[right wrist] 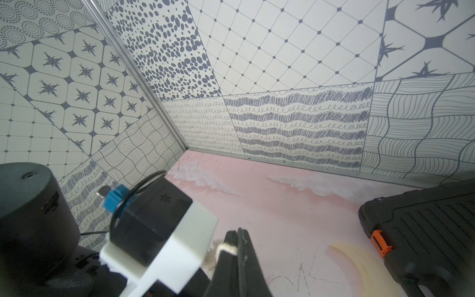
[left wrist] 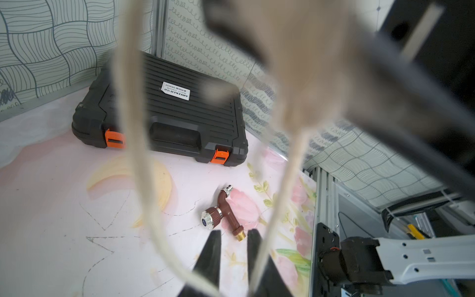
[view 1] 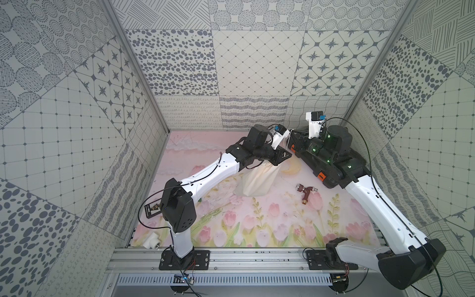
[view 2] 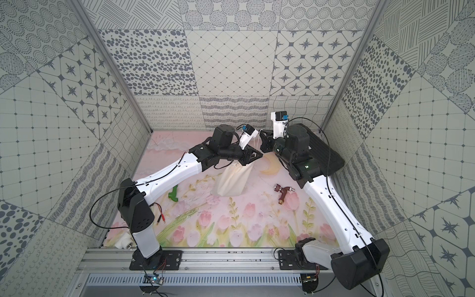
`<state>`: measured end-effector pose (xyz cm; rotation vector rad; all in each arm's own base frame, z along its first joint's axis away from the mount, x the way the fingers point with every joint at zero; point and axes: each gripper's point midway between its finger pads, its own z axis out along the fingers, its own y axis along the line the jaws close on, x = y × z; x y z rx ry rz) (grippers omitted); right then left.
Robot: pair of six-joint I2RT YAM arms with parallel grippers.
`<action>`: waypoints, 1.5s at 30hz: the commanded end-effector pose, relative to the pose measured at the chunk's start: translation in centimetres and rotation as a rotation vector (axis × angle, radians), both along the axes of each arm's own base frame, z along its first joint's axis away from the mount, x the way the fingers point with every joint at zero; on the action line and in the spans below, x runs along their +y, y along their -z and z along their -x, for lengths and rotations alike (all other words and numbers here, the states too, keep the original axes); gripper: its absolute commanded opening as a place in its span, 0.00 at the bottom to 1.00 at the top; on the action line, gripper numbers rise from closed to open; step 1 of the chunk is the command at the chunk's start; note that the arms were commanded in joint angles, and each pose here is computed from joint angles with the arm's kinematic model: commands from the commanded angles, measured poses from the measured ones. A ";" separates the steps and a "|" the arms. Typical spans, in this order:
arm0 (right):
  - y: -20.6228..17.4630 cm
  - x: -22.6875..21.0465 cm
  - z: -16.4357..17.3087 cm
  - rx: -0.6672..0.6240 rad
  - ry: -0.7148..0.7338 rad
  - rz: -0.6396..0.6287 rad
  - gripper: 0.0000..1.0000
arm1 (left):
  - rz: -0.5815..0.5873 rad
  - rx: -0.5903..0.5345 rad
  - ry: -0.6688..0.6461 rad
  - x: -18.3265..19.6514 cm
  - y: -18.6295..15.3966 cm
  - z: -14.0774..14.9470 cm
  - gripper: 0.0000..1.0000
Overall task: Close the soil bag
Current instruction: Frap the soil bag at the center of the board.
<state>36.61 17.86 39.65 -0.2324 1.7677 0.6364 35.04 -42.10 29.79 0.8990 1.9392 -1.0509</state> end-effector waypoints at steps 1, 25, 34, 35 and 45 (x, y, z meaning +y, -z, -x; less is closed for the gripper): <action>-3.1 -1.5 0.3 -0.100 0.068 0.006 0.00 | -0.067 0.067 -0.012 0.3 3.6 0.4 0.08; -9.0 -13.4 -1.2 -0.165 0.449 -0.080 0.00 | -0.705 0.262 -0.350 16.2 20.2 4.5 0.14; -5.9 -14.0 -2.3 -0.080 0.416 -0.097 0.00 | -0.656 0.244 -0.601 23.5 16.2 1.4 0.00; -5.4 -13.2 -2.5 -0.065 0.370 -0.103 0.00 | -0.637 0.218 -0.624 23.9 14.8 0.5 0.00; 1.7 -3.2 -5.0 0.096 0.001 -0.084 0.10 | -0.473 -0.017 -0.674 24.1 2.2 -4.1 0.00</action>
